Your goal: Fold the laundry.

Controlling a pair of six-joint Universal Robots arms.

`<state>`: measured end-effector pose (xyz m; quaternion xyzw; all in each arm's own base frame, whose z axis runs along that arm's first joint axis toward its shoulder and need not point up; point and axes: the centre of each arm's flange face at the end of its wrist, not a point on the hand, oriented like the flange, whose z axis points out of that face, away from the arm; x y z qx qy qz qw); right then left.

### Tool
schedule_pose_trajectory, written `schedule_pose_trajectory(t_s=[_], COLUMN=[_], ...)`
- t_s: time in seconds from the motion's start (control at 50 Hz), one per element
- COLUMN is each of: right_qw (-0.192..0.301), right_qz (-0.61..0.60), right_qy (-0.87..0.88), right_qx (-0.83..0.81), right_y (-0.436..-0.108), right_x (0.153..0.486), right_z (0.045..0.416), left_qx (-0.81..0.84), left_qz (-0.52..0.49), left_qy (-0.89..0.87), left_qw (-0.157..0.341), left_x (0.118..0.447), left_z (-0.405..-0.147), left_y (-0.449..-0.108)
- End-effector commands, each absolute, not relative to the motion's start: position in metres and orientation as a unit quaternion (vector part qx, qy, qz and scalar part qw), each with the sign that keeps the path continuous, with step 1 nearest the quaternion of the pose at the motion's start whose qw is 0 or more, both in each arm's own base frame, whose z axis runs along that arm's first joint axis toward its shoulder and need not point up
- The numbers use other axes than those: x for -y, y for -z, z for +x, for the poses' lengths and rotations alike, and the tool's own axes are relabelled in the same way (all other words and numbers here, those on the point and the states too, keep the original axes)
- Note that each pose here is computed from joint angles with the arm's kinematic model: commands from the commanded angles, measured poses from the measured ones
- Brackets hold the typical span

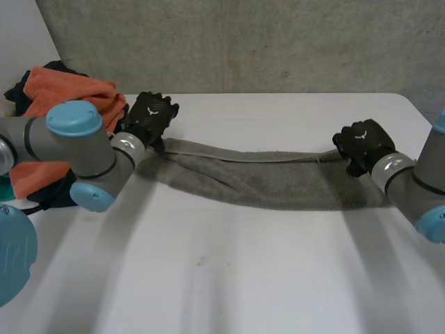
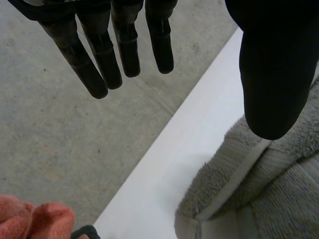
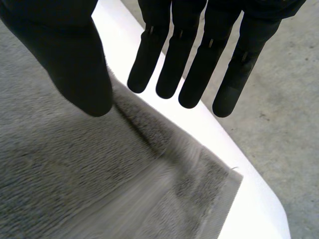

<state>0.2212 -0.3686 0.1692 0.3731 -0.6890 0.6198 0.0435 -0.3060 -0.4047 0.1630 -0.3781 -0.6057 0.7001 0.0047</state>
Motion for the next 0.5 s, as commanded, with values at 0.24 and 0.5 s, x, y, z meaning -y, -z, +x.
schedule_pose_trajectory(t_s=[0.24, 0.5], right_qw=[0.052, 0.075], right_qz=[0.372, 0.374], right_qy=[-0.605, -0.629], right_qx=[0.702, 0.677], right_y=[-0.151, -0.121], right_x=[0.443, 0.476], right_z=[0.211, 0.204], left_qx=[0.657, 0.638], left_qz=[-0.397, -0.409], left_qy=[-0.640, -0.652], left_qw=[0.019, -0.009], left_x=[0.424, 0.444], left_z=[-0.286, -0.288], left_y=[-0.139, -0.113])
